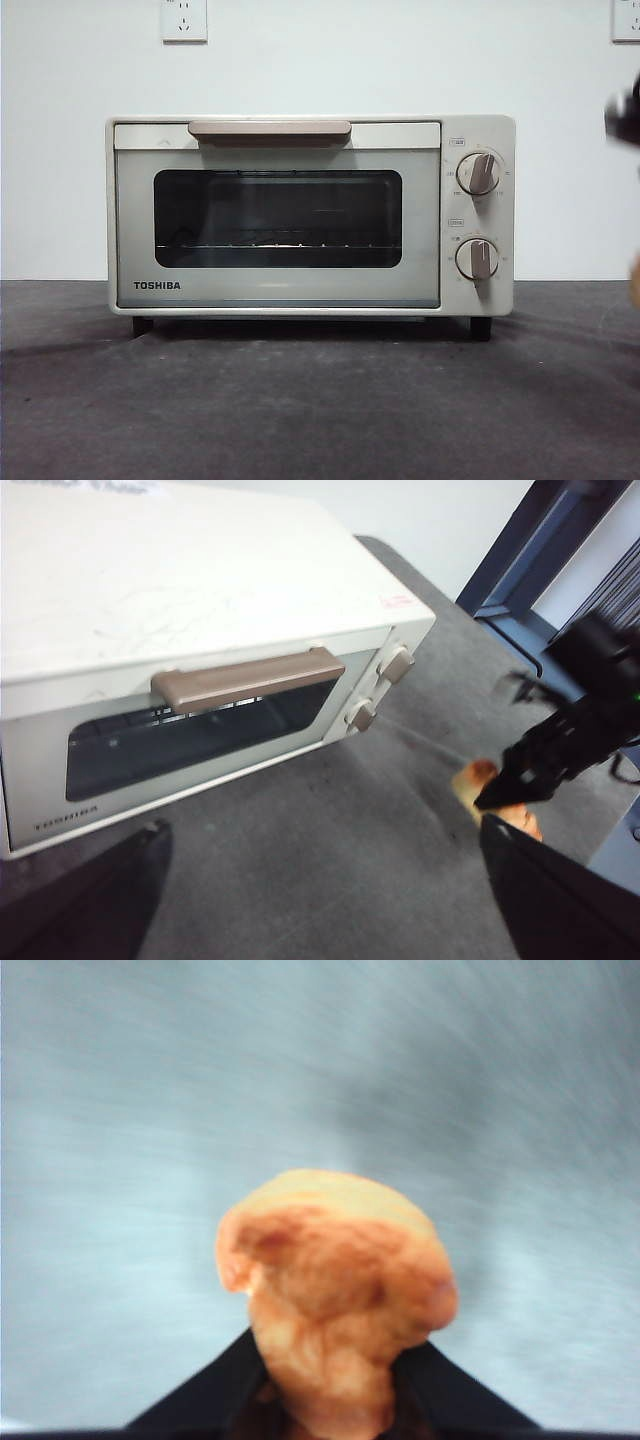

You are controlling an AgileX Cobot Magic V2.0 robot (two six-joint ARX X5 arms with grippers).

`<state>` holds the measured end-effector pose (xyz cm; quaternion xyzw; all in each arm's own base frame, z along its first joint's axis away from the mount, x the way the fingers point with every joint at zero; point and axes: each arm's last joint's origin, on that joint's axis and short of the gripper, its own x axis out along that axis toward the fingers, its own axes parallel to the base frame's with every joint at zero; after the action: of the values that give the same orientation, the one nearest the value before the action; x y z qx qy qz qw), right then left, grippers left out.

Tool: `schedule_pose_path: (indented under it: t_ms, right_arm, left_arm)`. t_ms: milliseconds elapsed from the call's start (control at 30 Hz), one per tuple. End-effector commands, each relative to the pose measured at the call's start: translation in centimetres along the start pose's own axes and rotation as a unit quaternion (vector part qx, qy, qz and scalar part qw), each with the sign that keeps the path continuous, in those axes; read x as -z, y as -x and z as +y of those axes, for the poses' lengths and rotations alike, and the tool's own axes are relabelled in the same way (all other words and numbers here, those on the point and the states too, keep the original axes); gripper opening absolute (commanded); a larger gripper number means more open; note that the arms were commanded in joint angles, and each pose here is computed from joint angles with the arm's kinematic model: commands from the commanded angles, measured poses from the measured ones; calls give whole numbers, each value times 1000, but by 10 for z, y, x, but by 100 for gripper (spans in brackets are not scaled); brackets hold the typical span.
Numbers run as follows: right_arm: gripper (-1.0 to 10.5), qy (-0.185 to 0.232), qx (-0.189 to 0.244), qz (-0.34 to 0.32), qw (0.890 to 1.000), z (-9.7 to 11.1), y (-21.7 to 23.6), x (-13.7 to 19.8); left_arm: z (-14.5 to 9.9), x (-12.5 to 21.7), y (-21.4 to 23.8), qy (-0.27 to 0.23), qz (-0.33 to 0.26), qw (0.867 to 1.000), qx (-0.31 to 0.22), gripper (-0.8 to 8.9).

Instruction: The left arm flap open the oven, the right arm pick bread and place it into oven, the left arm flap close the oven

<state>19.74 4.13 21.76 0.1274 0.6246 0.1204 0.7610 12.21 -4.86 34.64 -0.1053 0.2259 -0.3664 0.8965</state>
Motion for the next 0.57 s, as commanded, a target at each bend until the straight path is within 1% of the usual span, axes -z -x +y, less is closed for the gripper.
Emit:
schedule_pose_path:
  t_ms: [33, 100, 133, 167, 233, 300, 433, 567]
  right_arm:
    - [87, 20, -42, -41, 998, 8, 22, 5]
    - [87, 34, -69, -71, 995, 12, 36, 14]
    - [87, 43, -83, -87, 992, 14, 44, 19]
    - [87, 52, -99, -103, 988, 16, 52, 24]
    - [87, 68, -127, -133, 981, 20, 66, 36]
    - [87, 84, -155, -163, 971, 23, 79, 47]
    - [87, 115, -198, -226, 947, 27, 102, 71]
    - [87, 131, -217, -289, 923, 28, 119, 91]
  left_arm:
    - [-1, -12, -3, -4, -3, 1000, 0, 352]
    - [0, -17, -6, 1, 6, 1000, -7, 236]
    - [1, -20, -9, 3, 11, 1000, -9, 149]
    - [2, -23, -11, 5, 18, 1000, -10, 92]
    - [5, -30, -18, 4, 28, 1000, -10, 29]
    - [8, -37, -27, 3, 36, 999, -10, 19]
    - [13, -53, -48, -6, 58, 998, -4, 16]
    - [17, -69, -75, -33, 87, 996, 7, 16]
